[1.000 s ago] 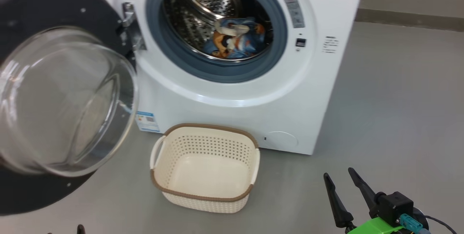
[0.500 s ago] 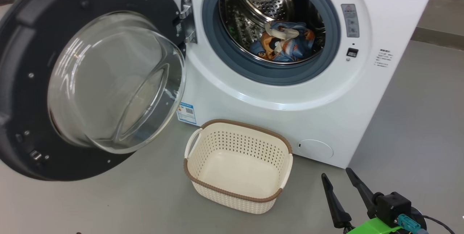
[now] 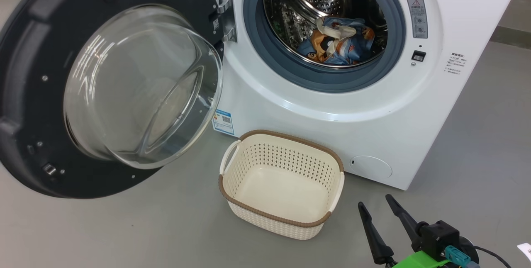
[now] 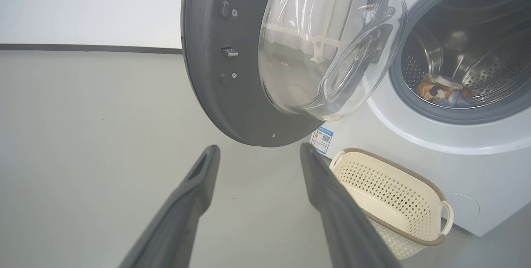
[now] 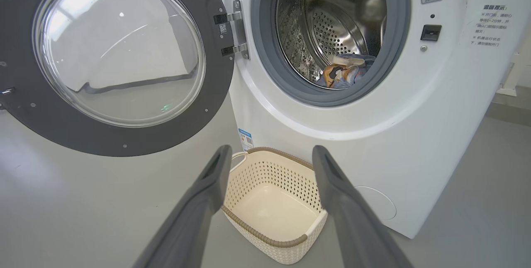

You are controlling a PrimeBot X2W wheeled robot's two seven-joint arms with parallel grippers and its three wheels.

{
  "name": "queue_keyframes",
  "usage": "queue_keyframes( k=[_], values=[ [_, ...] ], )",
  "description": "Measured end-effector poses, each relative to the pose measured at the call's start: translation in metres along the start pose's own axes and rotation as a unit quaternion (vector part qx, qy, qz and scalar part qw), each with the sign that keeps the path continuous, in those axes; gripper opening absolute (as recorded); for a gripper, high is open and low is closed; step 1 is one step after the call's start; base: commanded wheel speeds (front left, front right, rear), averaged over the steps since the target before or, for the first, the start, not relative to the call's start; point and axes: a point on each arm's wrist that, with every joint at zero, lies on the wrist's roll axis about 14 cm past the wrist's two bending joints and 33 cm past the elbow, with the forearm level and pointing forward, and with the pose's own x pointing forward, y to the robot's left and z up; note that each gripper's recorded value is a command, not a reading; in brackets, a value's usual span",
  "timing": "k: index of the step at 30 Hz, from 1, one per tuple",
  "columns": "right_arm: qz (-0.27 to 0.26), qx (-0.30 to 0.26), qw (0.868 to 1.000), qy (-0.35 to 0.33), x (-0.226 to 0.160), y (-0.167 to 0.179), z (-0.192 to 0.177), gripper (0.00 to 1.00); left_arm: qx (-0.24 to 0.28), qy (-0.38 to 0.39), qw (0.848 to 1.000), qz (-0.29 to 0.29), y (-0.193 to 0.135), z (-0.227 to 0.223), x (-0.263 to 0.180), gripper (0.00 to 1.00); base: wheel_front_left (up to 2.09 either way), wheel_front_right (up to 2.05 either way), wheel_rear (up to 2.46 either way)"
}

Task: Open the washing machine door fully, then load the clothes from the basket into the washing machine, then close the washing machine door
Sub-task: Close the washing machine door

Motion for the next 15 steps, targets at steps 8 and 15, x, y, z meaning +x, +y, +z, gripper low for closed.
queue_keyframes(
  k=[8,15],
  values=[
    [0.008,-0.002,1.0,-0.005,0.004,0.0044,0.0038,1.0,0.0,-0.005,1.0,0.001,-0.0003,0.0029,0.0005,1.0,0.0,0.0,0.0],
    [0.004,-0.003,1.0,-0.007,0.0028,0.0026,0.0053,1.0,-0.001,-0.006,1.0,-0.002,-0.0022,0.003,0.0007,0.74,0.0,0.0,0.0]
  ],
)
